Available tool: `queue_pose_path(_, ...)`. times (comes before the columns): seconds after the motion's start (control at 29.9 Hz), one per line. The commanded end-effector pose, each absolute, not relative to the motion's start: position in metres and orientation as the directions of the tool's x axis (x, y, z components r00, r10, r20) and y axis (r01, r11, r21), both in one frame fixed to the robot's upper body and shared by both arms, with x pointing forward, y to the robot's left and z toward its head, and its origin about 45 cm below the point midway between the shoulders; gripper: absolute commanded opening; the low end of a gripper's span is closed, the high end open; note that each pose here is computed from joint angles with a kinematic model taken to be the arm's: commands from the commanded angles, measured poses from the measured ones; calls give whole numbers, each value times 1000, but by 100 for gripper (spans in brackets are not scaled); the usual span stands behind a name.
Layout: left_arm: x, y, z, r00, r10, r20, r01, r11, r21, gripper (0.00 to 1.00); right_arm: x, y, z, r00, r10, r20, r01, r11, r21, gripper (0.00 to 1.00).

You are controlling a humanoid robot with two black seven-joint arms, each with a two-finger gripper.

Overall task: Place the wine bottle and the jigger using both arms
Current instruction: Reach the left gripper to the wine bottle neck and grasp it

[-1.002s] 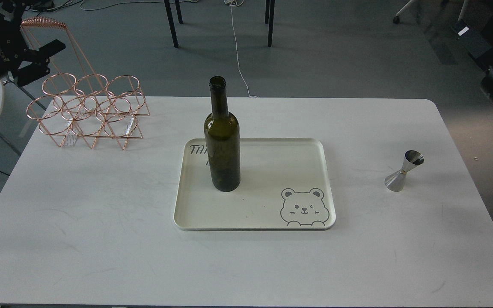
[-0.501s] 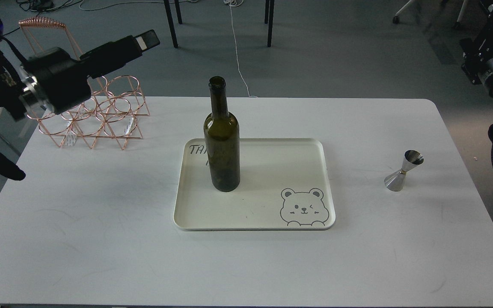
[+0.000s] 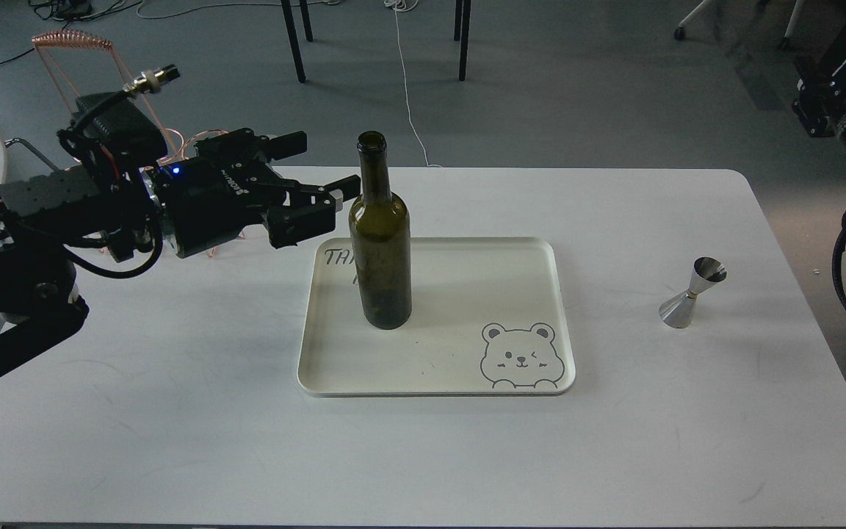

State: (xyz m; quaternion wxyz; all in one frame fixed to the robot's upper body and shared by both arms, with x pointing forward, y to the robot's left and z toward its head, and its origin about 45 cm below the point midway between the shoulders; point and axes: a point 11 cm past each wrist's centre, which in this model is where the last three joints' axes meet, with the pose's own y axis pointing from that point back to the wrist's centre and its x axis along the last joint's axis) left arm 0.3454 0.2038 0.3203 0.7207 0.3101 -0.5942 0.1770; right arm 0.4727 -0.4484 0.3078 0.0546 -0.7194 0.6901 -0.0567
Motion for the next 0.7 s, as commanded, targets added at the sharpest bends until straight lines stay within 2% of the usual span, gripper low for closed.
queue_pose_path(0.0,346,194,317,213,-110,971,-616,756,221,98,474,-446,309,45,-999,4,-986,-45,-161,97)
queue_pose_path(0.2,354,181,308,224,-87,971,-614,761,210,97,474,-447,311,41,-999,-7,-985,-39,-170,97)
queue_pose_path(0.4,364,174,296,231,-84,969,-623,752,214,89,474,-448,312,38,-999,-8,-984,-36,-172,97)
queue_pose_path(0.47,364,174,296,231,-84,969,-623,752,214,78,474,-448,313,38,-999,-7,-984,-36,-174,97)
queue_pose_path(0.6,364,174,297,228,-87,970,-621,754,214,38,474,-449,313,36,-999,-7,-984,-35,-174,97)
queue_pose_path(0.67,365,176,298,225,-89,970,-623,752,214,31,474,-450,314,35,-999,-6,-984,-34,-174,97)
